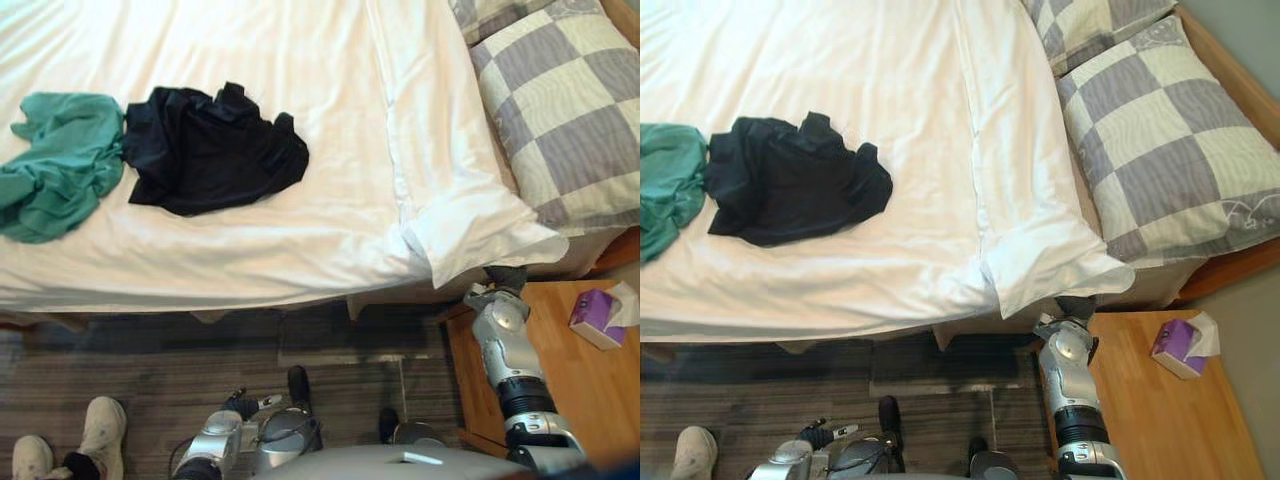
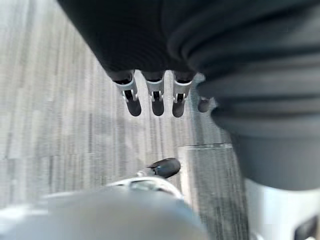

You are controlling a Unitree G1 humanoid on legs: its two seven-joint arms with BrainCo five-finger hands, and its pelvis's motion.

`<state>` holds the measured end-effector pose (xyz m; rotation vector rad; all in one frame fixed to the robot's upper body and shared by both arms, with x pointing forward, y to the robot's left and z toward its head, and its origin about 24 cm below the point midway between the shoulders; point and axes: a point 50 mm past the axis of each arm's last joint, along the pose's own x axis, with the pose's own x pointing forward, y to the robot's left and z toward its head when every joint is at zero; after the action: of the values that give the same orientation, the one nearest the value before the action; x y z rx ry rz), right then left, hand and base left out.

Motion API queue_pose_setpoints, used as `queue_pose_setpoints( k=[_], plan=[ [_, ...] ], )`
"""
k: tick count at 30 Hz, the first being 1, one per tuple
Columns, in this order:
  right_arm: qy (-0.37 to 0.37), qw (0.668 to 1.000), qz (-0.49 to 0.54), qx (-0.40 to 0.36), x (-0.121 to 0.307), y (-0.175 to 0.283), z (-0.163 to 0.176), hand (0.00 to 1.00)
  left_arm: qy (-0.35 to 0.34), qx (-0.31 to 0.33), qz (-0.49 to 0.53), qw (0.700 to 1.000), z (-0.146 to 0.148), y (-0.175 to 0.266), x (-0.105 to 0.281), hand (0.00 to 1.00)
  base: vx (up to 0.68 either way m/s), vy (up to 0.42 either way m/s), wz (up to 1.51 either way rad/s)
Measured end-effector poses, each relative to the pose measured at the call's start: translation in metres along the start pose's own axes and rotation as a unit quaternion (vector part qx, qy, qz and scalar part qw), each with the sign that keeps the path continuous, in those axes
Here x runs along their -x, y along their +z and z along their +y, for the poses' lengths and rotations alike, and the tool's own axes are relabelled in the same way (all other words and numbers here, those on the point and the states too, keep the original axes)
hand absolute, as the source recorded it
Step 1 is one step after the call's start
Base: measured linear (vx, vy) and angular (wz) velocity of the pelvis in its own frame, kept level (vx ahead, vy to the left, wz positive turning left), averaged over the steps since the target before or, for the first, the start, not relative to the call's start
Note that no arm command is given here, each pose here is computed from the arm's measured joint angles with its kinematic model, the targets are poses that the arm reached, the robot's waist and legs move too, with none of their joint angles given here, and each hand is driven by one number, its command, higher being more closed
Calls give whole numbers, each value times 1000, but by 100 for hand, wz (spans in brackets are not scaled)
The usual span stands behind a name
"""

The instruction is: Tidy the bed and pick cloth on bed and put in laundry

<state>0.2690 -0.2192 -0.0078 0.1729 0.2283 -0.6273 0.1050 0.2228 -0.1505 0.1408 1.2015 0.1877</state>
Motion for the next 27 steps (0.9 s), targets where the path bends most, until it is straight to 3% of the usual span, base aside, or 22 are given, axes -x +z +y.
queue_pose_setpoints(
  k=[5,10,11,16,19,22,27],
  plan=[
    [-120,983,131,-40,29,-64,-52,0,1,3,13,1000,1,-11,1,0,6,-45,-21],
    [-226,954,198,-10,61,-98,-103,0,4,23,35,999,4,-24,2,0,-35,-33,-25],
    [-248,947,205,-5,67,-102,-112,100,3,24,36,999,4,-25,2,0,-70,-27,-10],
    [-280,941,191,-17,70,-100,-124,100,-2,42,40,998,5,-29,3,0,-71,-4,5],
    [-233,963,124,-52,57,-72,-111,100,-1,38,43,998,7,-31,3,0,11,27,18],
    [-99,985,45,-131,39,-32,-74,100,2,26,44,999,10,-30,3,0,55,50,7],
    [86,950,-20,-299,18,19,-23,100,11,24,36,999,11,-19,3,0,92,49,11]
  ],
)
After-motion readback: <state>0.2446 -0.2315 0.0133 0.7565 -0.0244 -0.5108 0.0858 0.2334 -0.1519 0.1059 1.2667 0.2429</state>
